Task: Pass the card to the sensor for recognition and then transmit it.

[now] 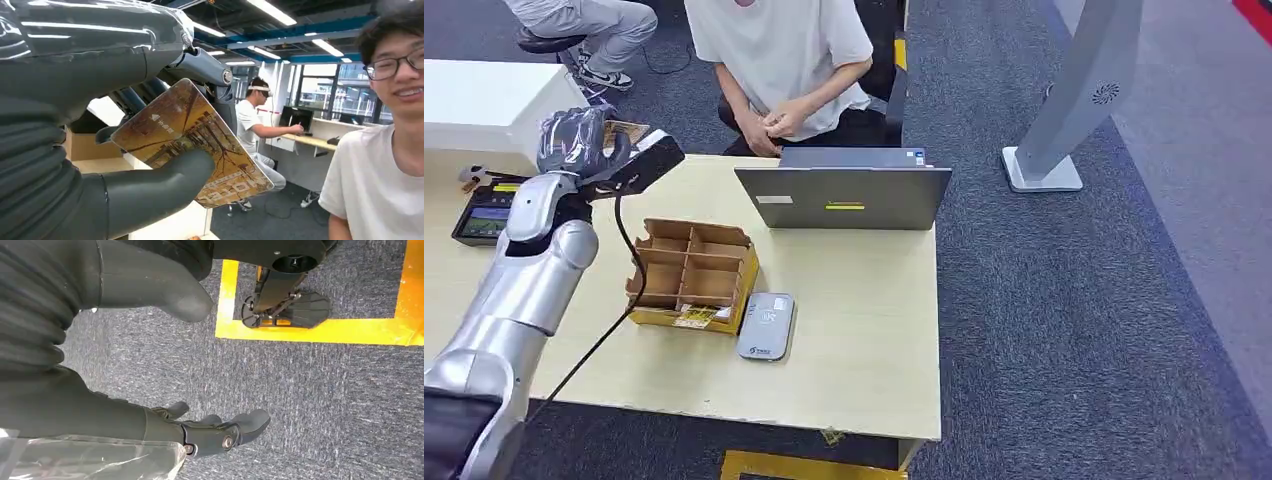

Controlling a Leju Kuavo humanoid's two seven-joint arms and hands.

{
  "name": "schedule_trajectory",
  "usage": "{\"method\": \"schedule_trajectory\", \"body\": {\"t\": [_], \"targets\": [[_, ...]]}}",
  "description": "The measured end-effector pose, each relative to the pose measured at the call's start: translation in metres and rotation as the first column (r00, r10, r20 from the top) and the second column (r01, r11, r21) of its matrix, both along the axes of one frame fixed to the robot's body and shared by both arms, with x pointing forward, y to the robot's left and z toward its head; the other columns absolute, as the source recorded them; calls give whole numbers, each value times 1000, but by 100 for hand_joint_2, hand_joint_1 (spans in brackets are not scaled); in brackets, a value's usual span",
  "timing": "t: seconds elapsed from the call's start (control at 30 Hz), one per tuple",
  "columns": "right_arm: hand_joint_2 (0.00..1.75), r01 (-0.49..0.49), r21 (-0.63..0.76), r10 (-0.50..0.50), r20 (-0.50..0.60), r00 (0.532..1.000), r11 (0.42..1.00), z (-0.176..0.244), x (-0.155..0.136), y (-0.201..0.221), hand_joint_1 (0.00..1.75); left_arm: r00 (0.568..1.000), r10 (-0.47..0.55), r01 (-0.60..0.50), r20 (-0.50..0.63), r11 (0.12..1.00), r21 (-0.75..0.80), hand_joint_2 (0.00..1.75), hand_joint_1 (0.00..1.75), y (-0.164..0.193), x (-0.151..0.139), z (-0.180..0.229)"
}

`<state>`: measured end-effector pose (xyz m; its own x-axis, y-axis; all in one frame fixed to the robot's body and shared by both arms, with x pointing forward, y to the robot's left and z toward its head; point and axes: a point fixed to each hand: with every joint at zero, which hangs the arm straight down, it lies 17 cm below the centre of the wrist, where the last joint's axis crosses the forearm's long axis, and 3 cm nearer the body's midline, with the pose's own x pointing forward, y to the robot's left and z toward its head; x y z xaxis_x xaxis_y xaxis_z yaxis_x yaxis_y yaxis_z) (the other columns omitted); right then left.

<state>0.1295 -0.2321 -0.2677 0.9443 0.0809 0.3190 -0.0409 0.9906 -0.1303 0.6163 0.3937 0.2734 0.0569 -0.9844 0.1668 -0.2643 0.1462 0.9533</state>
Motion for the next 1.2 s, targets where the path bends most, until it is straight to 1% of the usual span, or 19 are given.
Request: {"method": "schedule_trajectory", "body": {"t": [0.47, 0.57, 0.77, 0.83, 0.97, 1.07, 1.2], "targets": [[175, 3, 0, -3, 4, 1000, 1000, 0, 0, 0, 0, 997, -51, 50, 50, 999, 11, 175, 175, -21, -9, 12], [175, 14, 1, -14, 12, 1000, 1000, 0, 0, -1, 0, 993, -112, 110, 46, 993, 42, 175, 175, -45, -19, 6], [175, 42, 6, -42, 16, 999, 999, -1, -6, -2, 0, 961, -272, 266, 57, 959, 101, 175, 175, -116, -53, 2], [175, 46, 6, -46, 16, 999, 999, -1, -7, -2, 0, 944, -326, 318, 55, 941, 114, 175, 175, -137, -65, -2], [175, 54, 8, -54, 14, 998, 999, -1, -10, -2, 0, 895, -444, 436, 52, 893, 114, 175, 175, -175, -87, -8], [175, 54, 8, -55, 12, 998, 998, -1, -11, -2, 0, 874, -485, 478, 39, 871, 117, 175, 175, -188, -96, -14], [175, 55, 9, -55, 11, 998, 998, -2, -12, -2, 0, 866, -499, 492, 30, 862, 117, 175, 175, -192, -101, -19]]}}
